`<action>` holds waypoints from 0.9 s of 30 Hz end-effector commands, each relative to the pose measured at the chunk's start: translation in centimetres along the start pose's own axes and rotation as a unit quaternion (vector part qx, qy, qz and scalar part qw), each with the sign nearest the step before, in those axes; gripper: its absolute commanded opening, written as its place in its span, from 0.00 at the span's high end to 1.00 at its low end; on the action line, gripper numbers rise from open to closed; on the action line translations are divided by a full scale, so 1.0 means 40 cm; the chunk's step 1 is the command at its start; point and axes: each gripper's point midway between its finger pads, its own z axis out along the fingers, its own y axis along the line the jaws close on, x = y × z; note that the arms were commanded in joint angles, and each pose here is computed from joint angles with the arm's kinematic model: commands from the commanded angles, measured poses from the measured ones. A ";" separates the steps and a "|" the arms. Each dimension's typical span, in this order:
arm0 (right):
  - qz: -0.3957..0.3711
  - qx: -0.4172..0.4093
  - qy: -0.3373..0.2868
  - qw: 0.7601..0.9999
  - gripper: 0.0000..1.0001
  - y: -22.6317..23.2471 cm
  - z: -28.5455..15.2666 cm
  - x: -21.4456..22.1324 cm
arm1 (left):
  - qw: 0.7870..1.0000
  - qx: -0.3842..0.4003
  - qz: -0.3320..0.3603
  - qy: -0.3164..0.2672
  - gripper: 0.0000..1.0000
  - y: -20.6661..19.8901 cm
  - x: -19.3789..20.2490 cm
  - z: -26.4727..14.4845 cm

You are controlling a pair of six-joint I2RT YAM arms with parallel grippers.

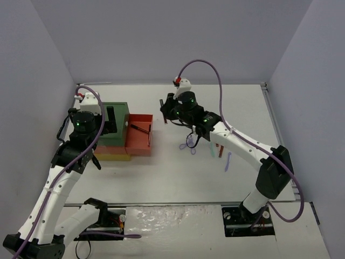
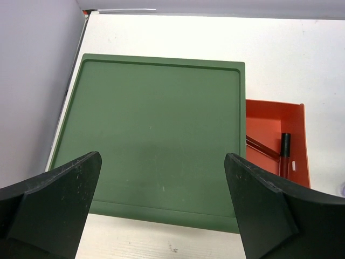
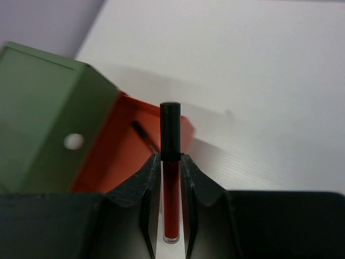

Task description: Organize the makeup

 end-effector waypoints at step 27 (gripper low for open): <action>-0.065 0.258 0.035 0.963 0.40 -0.485 -0.129 0.027 | 0.999 0.007 -0.020 -0.038 0.03 -0.010 -0.063 0.013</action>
